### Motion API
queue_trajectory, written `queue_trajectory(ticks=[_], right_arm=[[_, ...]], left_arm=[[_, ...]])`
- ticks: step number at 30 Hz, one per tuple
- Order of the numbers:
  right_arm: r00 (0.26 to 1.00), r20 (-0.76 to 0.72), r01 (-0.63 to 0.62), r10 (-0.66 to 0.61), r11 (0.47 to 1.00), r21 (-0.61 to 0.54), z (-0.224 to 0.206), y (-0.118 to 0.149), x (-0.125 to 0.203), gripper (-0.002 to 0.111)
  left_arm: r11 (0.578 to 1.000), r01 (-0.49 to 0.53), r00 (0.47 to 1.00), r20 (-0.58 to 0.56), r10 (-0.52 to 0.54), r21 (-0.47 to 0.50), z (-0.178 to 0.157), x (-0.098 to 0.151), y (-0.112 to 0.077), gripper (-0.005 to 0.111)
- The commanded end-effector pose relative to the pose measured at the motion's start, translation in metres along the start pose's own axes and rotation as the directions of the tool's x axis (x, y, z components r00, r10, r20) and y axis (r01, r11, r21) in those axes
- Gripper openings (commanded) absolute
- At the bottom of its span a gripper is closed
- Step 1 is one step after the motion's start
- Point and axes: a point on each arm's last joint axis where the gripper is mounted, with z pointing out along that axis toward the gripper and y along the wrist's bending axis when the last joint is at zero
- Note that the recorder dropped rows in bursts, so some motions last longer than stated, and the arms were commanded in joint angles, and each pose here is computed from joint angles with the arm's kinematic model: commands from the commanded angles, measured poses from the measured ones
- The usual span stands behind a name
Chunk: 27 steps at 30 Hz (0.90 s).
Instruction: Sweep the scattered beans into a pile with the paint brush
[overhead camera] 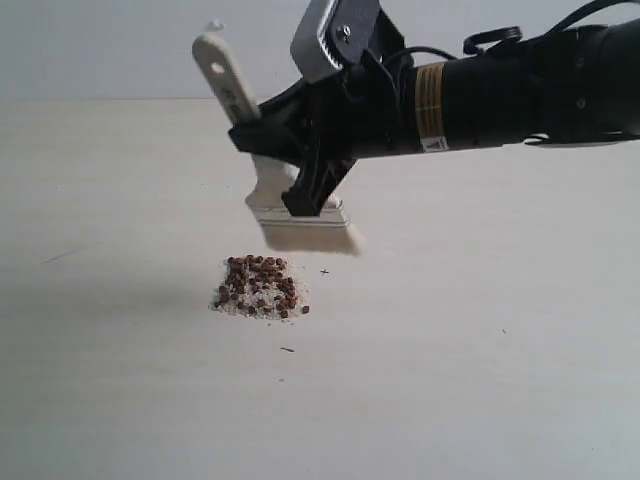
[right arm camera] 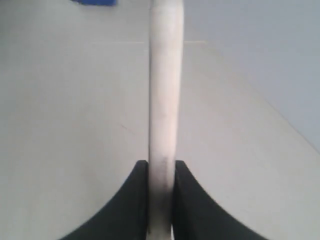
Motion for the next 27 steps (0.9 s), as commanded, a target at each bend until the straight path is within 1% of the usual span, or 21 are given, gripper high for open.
queue_trajectory(ticks=[1,2,4,7,9,11,13,16,19,21,22,25,27], right_arm=[[0.967,-0.161,-0.123,0.196,0.917,0.381,-0.006,-0.01,-0.001,0.0],[0.946,-0.208,-0.136,0.25,0.884,0.447,-0.006,-0.008,0.004,0.0],[0.913,-0.265,-0.15,0.311,0.858,0.491,0.0,-0.002,0.014,0.0],[0.896,-0.281,-0.167,0.345,0.846,0.507,0.004,0.002,0.019,0.0],[0.883,-0.279,-0.184,0.377,0.826,0.533,0.003,0.001,0.021,0.0],[0.875,-0.294,-0.154,0.386,0.796,0.586,0.0,-0.005,0.02,0.0],[0.865,-0.301,-0.105,0.401,0.731,0.674,-0.007,-0.015,0.015,0.0],[0.857,-0.269,-0.054,0.44,0.596,0.801,-0.019,-0.03,0.008,0.0],[0.864,-0.219,-0.032,0.454,0.485,0.874,-0.028,-0.038,0.003,0.0],[0.866,-0.181,-0.05,0.466,0.441,0.896,-0.03,-0.037,0.003,0.0],[0.869,-0.169,-0.054,0.465,0.429,0.902,-0.029,-0.036,0.002,0.0],[0.905,-0.139,-0.042,0.402,0.409,0.912,-0.024,-0.025,-0.004,0.0],[0.936,-0.085,-0.054,0.342,0.378,0.924,-0.02,-0.014,-0.009,0.0]], left_arm=[[1.0,0.005,1.0,-0.002,-0.005,0.012,0.0,0.001,-0.001,0.0],[1.0,0.005,1.0,-0.002,-0.005,0.012,0.0,0.001,-0.001,0.0],[1.0,0.005,1.0,-0.002,-0.005,0.012,0.0,0.001,-0.001,0.0],[1.0,0.005,1.0,-0.002,-0.005,0.012,0.0,0.001,-0.001,0.0],[1.0,0.005,1.0,-0.002,-0.005,0.012,0.0,0.001,-0.001,0.0],[1.0,0.005,1.0,-0.002,-0.005,0.012,0.0,0.001,-0.001,0.0],[1.0,0.005,1.0,-0.002,-0.005,0.012,0.0,0.001,-0.001,0.0],[1.0,0.005,1.0,-0.002,-0.005,0.012,0.0,0.001,-0.001,0.0],[1.0,0.005,1.0,-0.002,-0.005,0.012,0.0,0.001,-0.001,0.0],[1.0,0.005,1.0,-0.002,-0.005,0.012,0.0,0.001,-0.001,0.0],[1.0,0.005,1.0,-0.002,-0.005,0.012,0.0,0.001,-0.001,0.0],[1.0,0.005,1.0,-0.002,-0.005,0.012,0.0,0.001,-0.001,0.0],[1.0,0.005,1.0,-0.002,-0.005,0.012,0.0,0.001,-0.001,0.0]])
